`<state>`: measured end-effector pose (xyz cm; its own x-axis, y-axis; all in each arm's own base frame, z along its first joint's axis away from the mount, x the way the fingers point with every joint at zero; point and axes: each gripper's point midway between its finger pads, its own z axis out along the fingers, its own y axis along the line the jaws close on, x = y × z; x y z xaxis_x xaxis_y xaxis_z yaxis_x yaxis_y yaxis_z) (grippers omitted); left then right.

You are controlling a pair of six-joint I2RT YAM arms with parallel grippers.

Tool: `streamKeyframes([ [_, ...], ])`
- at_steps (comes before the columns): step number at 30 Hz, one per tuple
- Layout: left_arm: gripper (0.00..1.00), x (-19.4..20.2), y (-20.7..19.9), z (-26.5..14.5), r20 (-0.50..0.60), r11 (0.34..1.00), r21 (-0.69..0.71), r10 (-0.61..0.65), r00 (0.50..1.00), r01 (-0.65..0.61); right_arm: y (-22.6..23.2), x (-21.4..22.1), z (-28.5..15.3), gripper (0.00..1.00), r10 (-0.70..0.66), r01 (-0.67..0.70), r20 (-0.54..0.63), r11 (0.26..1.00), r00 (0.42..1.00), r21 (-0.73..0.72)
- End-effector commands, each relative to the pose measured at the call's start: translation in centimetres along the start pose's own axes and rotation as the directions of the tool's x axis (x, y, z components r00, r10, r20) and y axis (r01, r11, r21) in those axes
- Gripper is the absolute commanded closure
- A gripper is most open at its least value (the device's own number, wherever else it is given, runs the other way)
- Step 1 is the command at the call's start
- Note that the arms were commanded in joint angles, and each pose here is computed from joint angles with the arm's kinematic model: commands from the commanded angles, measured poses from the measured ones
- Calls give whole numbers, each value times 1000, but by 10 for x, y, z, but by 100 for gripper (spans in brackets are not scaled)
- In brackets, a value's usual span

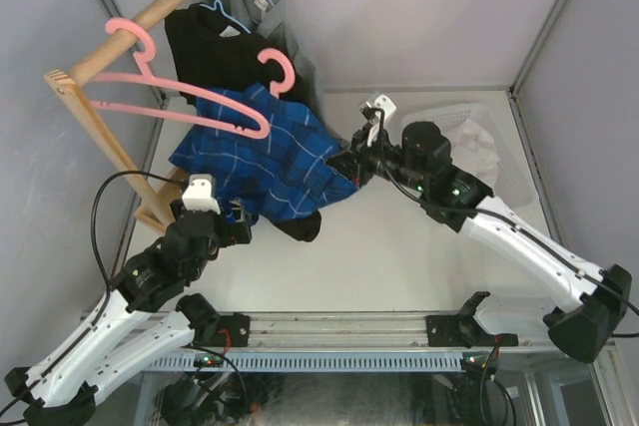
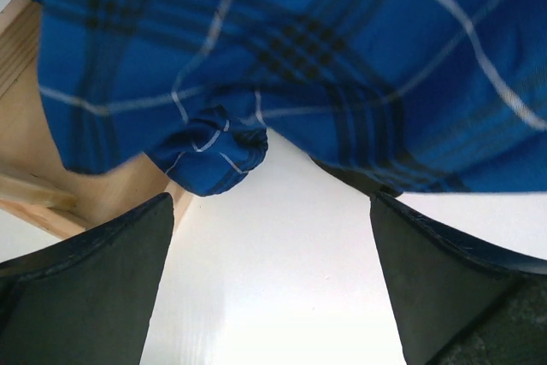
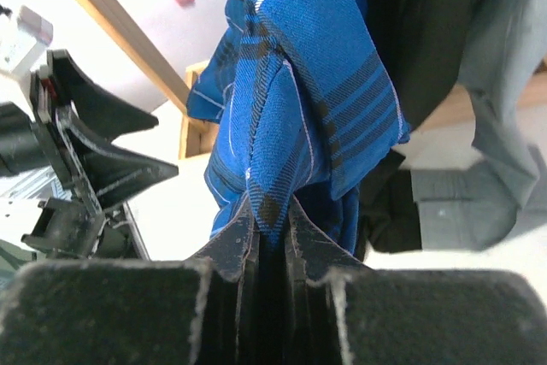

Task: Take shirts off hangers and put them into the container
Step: Pick up the hanger from the clothesline, then remove the shirt from the hanger.

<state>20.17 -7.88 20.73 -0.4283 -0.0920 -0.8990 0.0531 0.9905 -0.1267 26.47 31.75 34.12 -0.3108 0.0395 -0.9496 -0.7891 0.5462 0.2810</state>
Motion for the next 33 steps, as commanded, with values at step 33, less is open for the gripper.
streamKeyframes([
  [33,0,-17,-4,-17,108,992,99,-88,990,78,48,26,-205,100,-232,232,-17,972,972,-42],
])
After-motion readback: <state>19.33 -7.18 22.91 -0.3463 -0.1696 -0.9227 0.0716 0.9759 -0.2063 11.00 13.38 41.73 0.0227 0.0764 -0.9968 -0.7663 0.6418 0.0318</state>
